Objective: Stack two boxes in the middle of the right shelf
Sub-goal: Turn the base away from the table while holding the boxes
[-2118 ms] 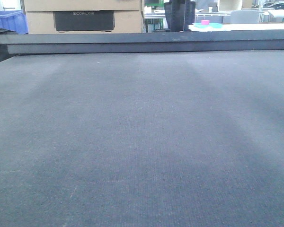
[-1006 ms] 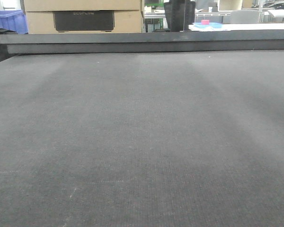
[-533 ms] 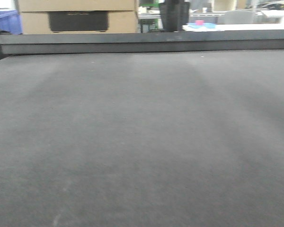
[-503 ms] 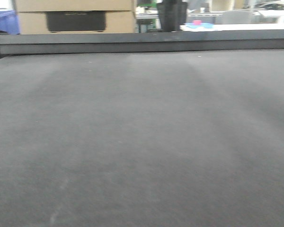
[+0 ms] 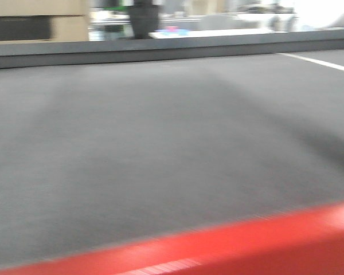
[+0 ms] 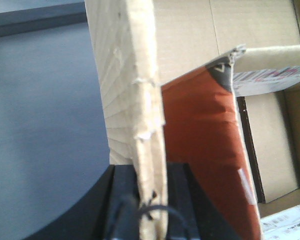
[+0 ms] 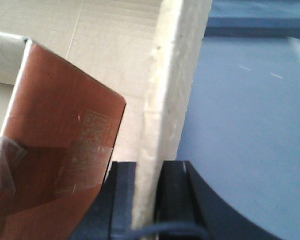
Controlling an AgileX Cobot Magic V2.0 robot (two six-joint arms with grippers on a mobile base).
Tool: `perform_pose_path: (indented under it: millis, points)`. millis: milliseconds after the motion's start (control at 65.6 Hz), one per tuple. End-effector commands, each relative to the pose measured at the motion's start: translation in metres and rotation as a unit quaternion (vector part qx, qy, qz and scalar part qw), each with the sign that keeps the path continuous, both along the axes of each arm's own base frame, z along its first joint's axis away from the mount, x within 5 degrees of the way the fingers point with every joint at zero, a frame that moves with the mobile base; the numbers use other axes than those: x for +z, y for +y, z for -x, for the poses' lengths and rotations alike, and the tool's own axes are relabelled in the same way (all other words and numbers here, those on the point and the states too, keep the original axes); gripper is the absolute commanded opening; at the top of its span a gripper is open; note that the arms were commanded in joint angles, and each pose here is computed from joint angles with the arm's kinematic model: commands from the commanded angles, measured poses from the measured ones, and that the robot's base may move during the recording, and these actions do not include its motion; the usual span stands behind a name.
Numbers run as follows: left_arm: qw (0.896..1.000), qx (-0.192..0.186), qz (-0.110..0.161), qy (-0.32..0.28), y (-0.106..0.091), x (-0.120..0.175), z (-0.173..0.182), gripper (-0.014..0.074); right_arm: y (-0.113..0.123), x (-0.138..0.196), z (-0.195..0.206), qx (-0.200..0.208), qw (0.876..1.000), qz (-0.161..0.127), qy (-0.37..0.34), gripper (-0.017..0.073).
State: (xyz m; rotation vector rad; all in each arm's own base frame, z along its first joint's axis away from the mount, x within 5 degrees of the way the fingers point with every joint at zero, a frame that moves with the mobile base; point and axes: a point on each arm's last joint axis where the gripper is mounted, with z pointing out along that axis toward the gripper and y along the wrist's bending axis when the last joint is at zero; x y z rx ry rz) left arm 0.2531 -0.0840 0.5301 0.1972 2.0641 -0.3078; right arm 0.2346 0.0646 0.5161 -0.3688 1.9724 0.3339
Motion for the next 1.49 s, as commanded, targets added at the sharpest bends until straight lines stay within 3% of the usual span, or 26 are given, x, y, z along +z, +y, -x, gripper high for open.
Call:
perform_pose_path:
  millis: [0,1478]
  points:
    - [0.999,0.006,0.001,-0.042,0.003,0.0106,0.0021,-0.0111,-0.0048,0.0102,0.0043,-0.012,0.999,0.004,-0.038,-0.0151]
    - [0.999,0.006,0.001,-0.042,0.003,0.0106,0.0021,-0.0111,-0.0048,0.0102,0.0043,-0.012,0.999,0.004,-0.038,-0.0151]
